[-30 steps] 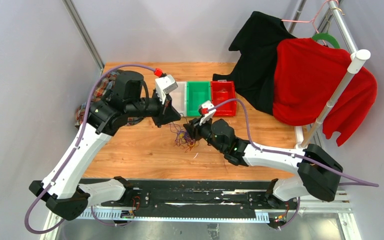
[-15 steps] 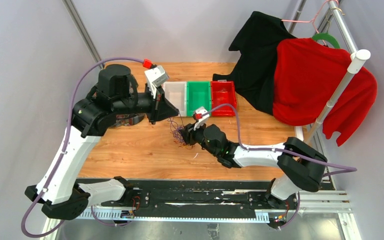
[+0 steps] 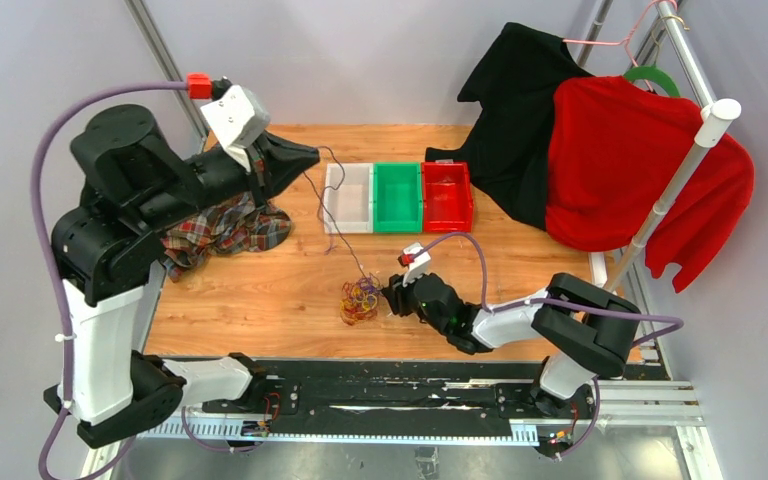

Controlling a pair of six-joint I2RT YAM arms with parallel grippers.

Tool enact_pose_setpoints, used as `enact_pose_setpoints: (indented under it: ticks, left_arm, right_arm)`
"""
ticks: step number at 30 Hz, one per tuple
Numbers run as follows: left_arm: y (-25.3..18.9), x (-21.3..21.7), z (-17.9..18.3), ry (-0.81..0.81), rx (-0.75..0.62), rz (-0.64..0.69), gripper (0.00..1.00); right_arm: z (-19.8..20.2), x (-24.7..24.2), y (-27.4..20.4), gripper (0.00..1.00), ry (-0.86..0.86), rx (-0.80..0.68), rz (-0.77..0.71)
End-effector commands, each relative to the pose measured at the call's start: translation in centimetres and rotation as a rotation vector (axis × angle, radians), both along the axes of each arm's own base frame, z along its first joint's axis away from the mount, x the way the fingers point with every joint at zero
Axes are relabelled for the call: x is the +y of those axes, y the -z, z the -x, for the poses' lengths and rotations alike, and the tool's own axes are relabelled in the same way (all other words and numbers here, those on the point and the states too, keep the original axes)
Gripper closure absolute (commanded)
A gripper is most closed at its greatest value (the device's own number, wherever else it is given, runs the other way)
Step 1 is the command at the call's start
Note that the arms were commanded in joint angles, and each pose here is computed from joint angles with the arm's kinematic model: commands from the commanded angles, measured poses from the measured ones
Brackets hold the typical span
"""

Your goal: Untangle the cables

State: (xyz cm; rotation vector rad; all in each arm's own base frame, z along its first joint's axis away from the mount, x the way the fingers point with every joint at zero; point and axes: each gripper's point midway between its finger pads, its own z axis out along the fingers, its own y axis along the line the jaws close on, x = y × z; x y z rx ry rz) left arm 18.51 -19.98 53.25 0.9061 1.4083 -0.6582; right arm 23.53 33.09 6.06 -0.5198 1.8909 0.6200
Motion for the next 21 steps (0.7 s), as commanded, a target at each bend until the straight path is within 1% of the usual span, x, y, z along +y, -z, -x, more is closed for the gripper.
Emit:
enact_pose_setpoints:
  ticks: [1,3,5,7,9,12,13,16,21]
  left_arm:
    - [-3.8,2.3,-1.5,-0.134,-0.211,-0.029,1.00]
    - [-5.0,3.1,-1.8,-0.172,-0.264,-0.035,0.99]
    - [-5.5,3.4,-1.9,-0.192,-0.283,-0.035,1.00]
    - [-5.1,3.2,-1.7,-0.174,-0.275,-0.039,1.00]
    - [-4.4,2.9,-1.7,-0.155,-0.256,-0.047,1.00]
    - [-3.5,2.5,-2.0,-0.145,-0.233,-0.059,1.00]
    - [-3.4,2.3,-2.0,-0.138,-0.229,-0.061,1.00]
    - [-2.8,2.0,-2.1,-0.123,-0.214,-0.068,1.00]
    - [-2.6,1.8,-2.0,-0.110,-0.206,-0.067,1.00]
  right_arm:
    - [0.6,-0.6,0.4,0.67,0.016,0.003,-0.005]
    - [0.7,-0.7,0.7,0.70,0.010,0.007,0.017]
    - [0.8,-0.8,-0.2,0.70,0.006,-0.017,0.008]
    - [0.8,-0.7,-2.7,0.68,0.001,-0.073,-0.015]
    - [0.8,0.0,-5.4,0.65,-0.020,-0.131,-0.007]
    - [0.9,1.9,-9.3,0.58,-0.080,-0.194,-0.001]
    - [1.2,2.5,-10.0,0.53,-0.108,-0.210,0.003]
    - [2.1,4.2,-11.9,0.47,-0.179,-0.251,-0.006]
    - [1.7,7.0,-12.7,0.46,-0.235,-0.297,0.001]
